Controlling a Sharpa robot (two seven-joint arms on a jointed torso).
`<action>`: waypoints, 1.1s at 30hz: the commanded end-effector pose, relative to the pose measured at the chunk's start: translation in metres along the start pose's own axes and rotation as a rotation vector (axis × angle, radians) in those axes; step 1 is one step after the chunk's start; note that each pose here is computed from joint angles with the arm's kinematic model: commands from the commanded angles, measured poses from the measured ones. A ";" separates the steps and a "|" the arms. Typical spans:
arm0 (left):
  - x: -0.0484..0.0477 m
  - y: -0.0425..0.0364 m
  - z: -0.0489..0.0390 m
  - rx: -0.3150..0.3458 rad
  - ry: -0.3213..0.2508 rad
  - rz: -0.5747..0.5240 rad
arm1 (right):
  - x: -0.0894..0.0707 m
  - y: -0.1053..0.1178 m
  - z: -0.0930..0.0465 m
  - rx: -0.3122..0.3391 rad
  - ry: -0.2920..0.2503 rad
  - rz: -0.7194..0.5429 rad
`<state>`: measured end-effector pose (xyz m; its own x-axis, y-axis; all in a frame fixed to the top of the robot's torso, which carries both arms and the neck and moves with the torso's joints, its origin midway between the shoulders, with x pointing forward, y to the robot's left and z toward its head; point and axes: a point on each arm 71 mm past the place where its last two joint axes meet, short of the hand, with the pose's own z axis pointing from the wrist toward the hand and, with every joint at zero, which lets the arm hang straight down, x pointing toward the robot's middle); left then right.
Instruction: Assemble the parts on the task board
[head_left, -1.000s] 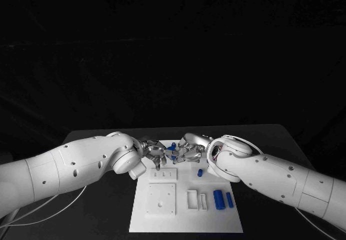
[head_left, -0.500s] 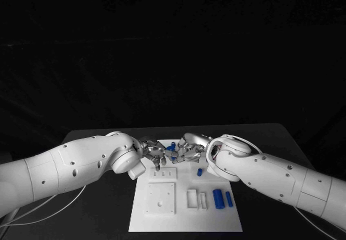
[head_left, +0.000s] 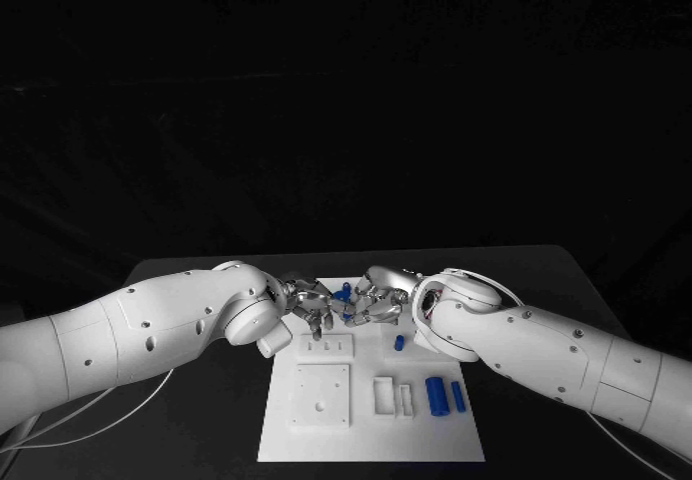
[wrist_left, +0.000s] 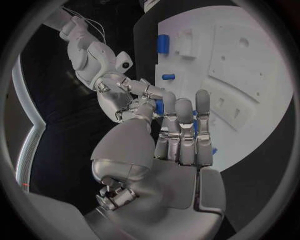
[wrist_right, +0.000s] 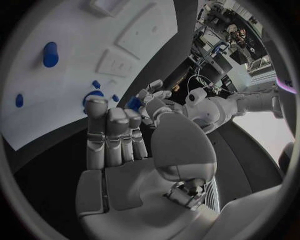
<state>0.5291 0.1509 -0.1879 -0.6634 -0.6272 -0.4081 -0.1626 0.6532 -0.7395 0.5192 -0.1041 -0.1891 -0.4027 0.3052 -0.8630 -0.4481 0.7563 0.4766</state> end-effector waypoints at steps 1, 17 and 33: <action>0.0032 -0.0024 0.0008 0.022 0.025 -0.007 | 0.001 0.001 0.000 -0.005 0.013 -0.009; 0.0044 -0.0025 0.0037 0.020 0.027 -0.016 | -0.001 -0.002 0.000 -0.001 -0.006 0.008; -0.0081 0.0065 0.0037 -0.063 -0.091 0.024 | -0.016 -0.031 -0.021 0.011 -0.084 0.102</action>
<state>0.5346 0.1561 -0.1916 -0.6259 -0.6473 -0.4350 -0.1931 0.6690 -0.7177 0.5235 -0.1451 -0.1901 -0.3756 0.3750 -0.8475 -0.3893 0.7661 0.5115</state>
